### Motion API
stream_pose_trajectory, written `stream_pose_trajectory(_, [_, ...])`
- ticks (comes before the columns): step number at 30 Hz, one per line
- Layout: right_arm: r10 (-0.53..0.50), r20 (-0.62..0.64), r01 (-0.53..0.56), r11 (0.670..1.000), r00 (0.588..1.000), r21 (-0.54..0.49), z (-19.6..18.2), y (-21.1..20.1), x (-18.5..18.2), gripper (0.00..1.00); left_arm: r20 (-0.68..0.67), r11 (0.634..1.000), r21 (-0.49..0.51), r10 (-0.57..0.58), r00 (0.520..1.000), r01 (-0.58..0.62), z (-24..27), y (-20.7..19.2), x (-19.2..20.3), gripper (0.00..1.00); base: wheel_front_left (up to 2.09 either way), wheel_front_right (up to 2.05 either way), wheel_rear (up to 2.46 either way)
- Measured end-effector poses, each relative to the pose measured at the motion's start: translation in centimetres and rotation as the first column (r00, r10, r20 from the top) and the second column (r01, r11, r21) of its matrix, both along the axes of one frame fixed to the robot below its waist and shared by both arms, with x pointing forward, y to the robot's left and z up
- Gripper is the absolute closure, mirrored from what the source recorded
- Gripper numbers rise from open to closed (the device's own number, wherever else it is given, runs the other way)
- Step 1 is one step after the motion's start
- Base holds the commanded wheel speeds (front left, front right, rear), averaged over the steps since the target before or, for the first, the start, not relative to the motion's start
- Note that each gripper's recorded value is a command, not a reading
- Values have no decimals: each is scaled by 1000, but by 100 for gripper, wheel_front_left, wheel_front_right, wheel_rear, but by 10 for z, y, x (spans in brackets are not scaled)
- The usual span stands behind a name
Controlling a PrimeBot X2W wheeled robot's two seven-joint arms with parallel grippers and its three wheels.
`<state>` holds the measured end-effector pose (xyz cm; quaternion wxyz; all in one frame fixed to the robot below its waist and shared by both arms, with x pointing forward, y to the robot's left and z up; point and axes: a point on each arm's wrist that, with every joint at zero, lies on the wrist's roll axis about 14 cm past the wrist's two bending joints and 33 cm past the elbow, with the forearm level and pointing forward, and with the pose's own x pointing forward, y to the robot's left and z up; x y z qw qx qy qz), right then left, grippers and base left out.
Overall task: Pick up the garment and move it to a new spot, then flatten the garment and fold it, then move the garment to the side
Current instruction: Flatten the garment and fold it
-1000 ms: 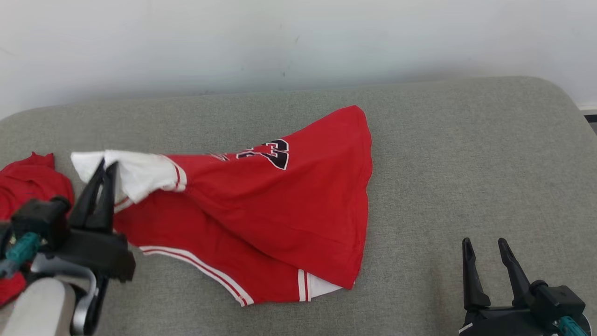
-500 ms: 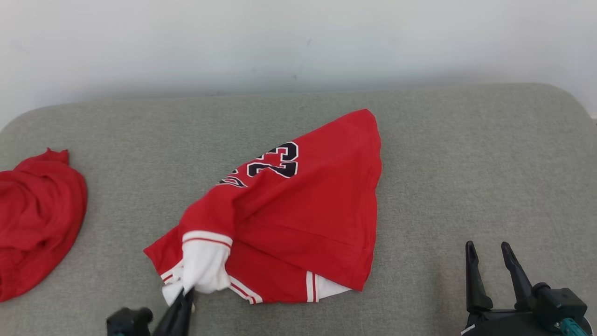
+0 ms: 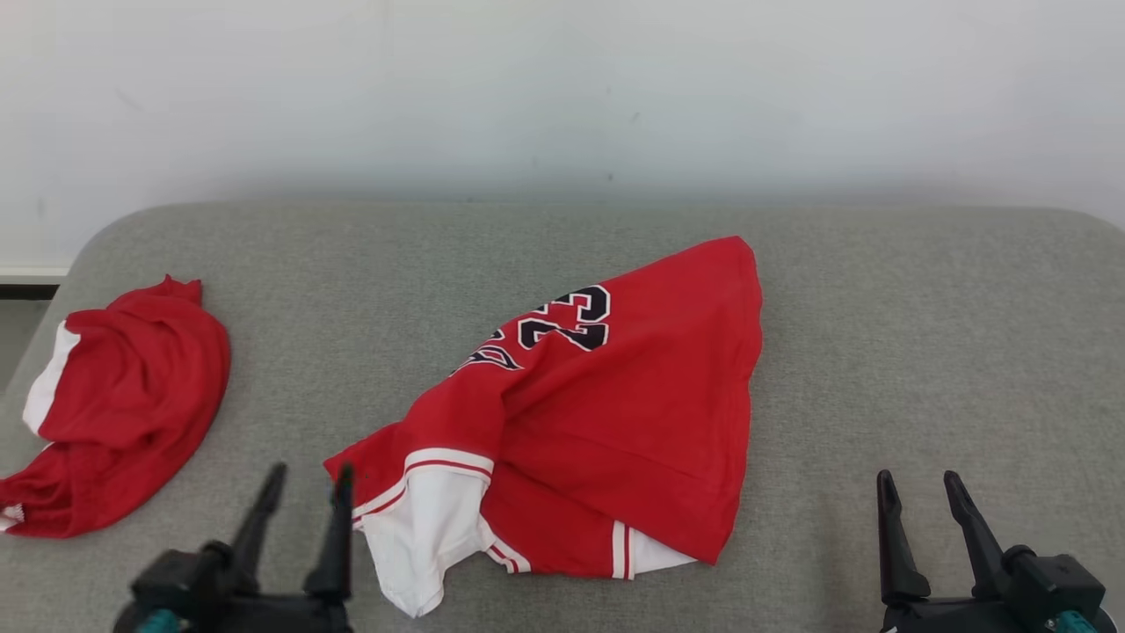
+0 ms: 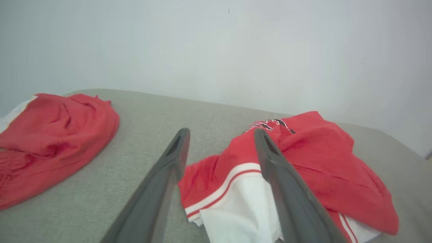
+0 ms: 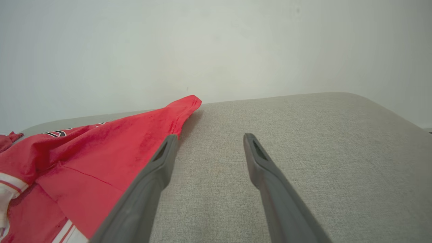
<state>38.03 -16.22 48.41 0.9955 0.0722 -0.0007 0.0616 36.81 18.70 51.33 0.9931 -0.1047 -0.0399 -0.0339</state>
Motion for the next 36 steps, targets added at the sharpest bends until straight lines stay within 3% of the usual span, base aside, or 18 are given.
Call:
stream_pose_trajectory(5, [38,-15,-38,999,999,5,-3,11,2,0,93,992,55,107,990,-113,28,30,-3,0,0,0,0])
stream_pose_trajectory(12, [167,-102,-166,986,981,16,-24,51,1,0,47,975,87,203,978,-207,10,59,-13,0,0,0,0])
stream_pose_trajectory(23, [318,-207,-318,947,925,34,-52,100,11,0,33,969,79,231,972,-233,4,61,-21,0,0,0,0])
stream_pose_trajectory(33, [354,-288,-354,934,890,53,-80,114,23,0,18,957,83,276,961,-277,-1,76,-32,0,0,0,0])
stream_pose_trajectory(34, [360,-291,-360,931,886,55,-82,117,24,58,15,955,85,282,959,-283,-2,79,-33,0,0,0,0])
stream_pose_trajectory(35, [364,-292,-364,930,884,58,-83,119,25,100,13,954,87,288,958,-288,-2,80,-34,0,0,0,0])
stream_pose_trajectory(36, [369,-289,-368,928,884,58,-83,122,26,100,11,952,89,292,956,-292,-3,82,-35,0,0,0,0])
